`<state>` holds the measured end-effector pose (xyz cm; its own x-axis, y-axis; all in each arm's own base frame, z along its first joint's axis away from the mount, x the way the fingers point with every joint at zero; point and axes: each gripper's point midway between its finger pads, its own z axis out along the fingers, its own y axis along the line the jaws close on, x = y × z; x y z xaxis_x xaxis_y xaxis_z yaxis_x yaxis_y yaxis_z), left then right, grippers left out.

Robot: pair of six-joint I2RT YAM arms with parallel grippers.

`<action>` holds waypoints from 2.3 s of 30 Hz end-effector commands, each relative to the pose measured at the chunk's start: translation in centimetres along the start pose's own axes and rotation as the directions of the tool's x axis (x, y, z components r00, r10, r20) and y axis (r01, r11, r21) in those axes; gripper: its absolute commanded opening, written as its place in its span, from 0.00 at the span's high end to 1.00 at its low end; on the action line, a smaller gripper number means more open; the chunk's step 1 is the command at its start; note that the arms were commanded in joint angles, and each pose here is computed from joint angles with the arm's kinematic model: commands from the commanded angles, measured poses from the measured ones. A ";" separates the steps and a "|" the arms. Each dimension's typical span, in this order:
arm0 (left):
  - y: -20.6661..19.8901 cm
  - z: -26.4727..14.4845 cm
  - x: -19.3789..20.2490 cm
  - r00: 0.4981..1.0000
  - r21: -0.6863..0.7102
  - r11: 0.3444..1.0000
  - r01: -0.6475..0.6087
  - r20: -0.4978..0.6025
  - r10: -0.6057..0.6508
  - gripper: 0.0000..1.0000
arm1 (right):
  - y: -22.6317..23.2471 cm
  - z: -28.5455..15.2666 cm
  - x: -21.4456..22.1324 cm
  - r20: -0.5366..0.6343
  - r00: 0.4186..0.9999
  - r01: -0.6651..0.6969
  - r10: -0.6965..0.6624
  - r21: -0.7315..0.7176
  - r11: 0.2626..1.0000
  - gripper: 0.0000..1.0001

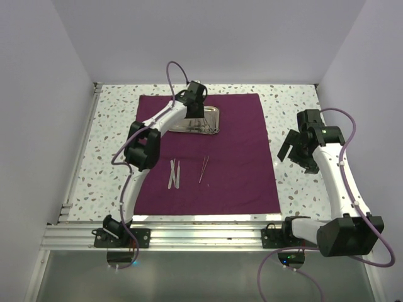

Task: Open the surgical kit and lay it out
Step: Pick up the medical item from the container, then place the medical item in the surgical kit.

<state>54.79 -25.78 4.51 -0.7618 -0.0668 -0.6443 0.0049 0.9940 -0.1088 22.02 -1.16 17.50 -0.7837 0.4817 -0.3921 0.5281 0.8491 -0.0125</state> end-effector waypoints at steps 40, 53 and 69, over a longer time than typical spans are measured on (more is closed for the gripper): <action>1.5 0.6 3.0 0.992 -0.009 0.995 -0.099 -0.080 0.098 1.00 | -0.2 0.0 -0.7 0.025 0.999 0.025 -0.025 0.015 1.000 0.08; -1.5 -11.1 2.8 0.999 0.054 0.997 -0.048 -0.015 0.049 1.00 | 1.2 -1.2 -1.4 0.065 0.998 0.025 -0.023 -0.042 0.999 0.08; -1.4 -15.1 18.2 0.973 0.081 0.996 -0.029 -0.224 0.046 1.00 | 1.1 -1.2 0.1 0.074 0.995 0.071 -0.068 -0.029 0.997 0.02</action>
<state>31.02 -24.91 3.08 -0.9032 0.0436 -0.4271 0.0782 0.9949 -0.0638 22.31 0.32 18.27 -0.8044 0.4089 -0.4310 0.4560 0.8900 -0.0067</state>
